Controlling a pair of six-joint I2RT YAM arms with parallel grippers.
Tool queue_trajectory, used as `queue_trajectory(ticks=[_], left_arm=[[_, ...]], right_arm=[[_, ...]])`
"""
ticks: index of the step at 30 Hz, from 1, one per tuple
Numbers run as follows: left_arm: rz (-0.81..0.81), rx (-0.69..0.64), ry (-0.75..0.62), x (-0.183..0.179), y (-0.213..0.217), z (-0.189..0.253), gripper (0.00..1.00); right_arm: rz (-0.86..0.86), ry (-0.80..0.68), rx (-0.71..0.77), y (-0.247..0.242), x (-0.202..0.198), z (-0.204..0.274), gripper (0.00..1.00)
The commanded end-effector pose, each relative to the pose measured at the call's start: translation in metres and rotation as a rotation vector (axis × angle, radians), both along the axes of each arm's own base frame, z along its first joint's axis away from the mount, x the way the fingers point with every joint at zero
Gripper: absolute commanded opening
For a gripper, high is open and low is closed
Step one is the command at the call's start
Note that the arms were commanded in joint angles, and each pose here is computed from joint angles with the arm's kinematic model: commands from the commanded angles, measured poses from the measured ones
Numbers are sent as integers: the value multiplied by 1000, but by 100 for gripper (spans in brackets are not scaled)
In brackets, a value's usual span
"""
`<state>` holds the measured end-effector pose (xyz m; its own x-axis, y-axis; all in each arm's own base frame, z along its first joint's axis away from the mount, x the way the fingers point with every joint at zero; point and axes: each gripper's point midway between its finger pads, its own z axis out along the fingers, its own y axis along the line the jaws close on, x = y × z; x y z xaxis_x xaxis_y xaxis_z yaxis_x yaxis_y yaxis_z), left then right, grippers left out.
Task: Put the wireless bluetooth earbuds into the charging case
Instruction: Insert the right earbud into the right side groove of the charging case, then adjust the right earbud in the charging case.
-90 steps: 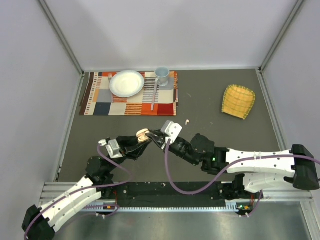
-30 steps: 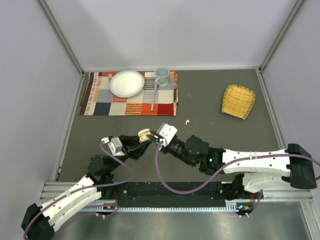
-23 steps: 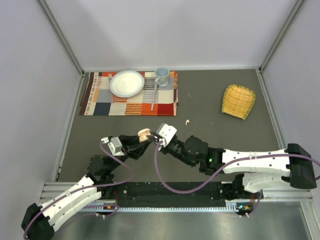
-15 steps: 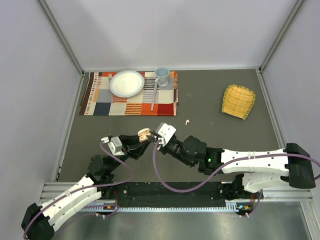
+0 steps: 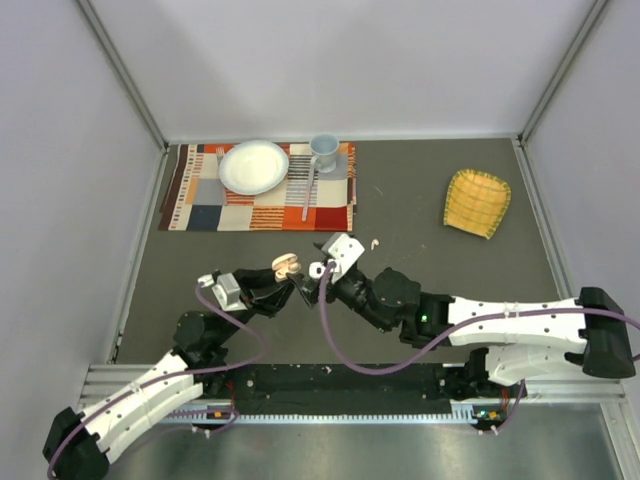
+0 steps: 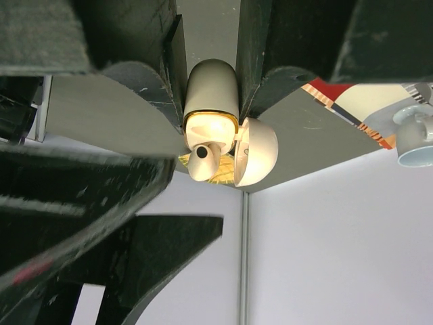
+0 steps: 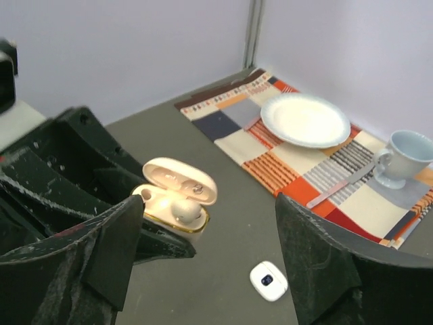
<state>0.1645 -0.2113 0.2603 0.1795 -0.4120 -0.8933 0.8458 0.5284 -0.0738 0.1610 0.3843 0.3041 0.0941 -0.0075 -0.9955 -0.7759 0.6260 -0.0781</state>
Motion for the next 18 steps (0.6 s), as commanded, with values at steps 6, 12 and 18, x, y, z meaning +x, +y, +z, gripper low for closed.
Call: queue_trajectory(ticks=[6,12,18], left_arm=[[29,-20,1,0,8,-16,0],[23,-23,0,-1,8,-15,0],[17,-24,0,-2,7,-15,0]], right_arm=[[-96,22,339,-48,1,72,89],[-186,57,280,-53,15,56,87],[-124,124,187,-31,8,39,75]])
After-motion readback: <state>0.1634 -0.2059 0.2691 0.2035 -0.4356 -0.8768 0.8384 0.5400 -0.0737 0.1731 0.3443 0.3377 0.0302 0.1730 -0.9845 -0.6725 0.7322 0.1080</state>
